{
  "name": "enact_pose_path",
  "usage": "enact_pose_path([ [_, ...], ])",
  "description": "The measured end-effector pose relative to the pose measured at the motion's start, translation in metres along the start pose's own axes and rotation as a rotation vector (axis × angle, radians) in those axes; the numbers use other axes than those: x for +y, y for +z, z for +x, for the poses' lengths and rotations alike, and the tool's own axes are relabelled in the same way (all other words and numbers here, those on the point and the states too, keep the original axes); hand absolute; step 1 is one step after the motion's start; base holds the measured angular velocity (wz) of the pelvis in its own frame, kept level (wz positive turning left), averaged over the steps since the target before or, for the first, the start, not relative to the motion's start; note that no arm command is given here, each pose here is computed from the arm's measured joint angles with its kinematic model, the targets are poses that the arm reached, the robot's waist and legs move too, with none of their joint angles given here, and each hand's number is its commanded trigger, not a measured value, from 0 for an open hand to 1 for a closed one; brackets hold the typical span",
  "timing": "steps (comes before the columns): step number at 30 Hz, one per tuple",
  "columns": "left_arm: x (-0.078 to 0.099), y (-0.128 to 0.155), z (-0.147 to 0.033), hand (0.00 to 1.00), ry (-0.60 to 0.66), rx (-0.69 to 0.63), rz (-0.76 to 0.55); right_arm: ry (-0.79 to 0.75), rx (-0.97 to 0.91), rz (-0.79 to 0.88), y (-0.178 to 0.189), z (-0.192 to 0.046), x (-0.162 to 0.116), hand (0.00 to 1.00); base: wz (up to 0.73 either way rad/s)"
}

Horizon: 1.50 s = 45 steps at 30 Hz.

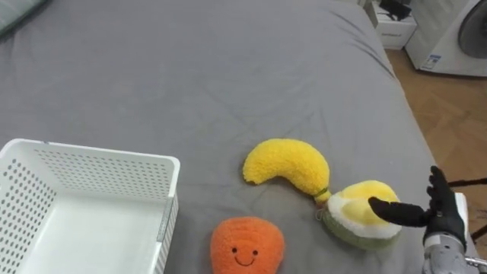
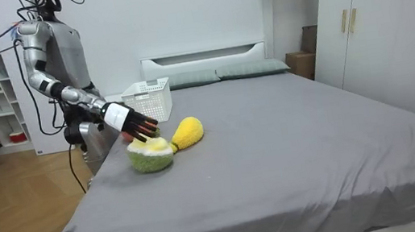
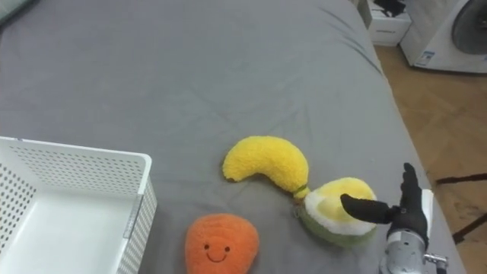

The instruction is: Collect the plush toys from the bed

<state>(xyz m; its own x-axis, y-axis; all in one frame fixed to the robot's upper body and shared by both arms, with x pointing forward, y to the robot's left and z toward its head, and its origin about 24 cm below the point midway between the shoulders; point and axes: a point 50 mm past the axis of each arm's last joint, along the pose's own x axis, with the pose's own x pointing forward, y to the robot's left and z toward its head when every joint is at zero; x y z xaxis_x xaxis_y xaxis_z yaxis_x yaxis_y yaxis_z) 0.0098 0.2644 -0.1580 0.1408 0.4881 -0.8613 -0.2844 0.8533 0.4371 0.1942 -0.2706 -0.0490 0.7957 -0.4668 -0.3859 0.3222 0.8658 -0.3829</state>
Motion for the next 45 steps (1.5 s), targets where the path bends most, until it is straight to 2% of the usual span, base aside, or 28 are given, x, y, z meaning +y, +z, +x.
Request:
enact_pose_path([
  [4,0.001,-0.002,0.000,0.00,0.000,0.000,0.015,0.062,-0.006,-0.029,0.000,-0.001,0.008,0.00,0.00],
  [21,0.001,0.003,0.000,0.00,0.001,-0.019,0.014,0.104,-0.023,-0.111,0.000,-0.002,0.010,0.00,0.00],
  [27,0.001,0.003,0.000,0.00,0.000,-0.020,0.046,0.133,-0.020,-0.222,-0.008,-0.006,0.009,0.00,0.05],
  [34,0.001,0.004,0.000,0.00,-0.005,-0.023,0.079,0.185,0.088,-0.335,-0.036,-0.013,0.007,0.00,0.05],
  [45,0.003,0.012,0.000,0.00,-0.004,-0.066,0.131,0.242,0.102,-0.559,-0.045,-0.010,0.009,0.00,0.03],
])
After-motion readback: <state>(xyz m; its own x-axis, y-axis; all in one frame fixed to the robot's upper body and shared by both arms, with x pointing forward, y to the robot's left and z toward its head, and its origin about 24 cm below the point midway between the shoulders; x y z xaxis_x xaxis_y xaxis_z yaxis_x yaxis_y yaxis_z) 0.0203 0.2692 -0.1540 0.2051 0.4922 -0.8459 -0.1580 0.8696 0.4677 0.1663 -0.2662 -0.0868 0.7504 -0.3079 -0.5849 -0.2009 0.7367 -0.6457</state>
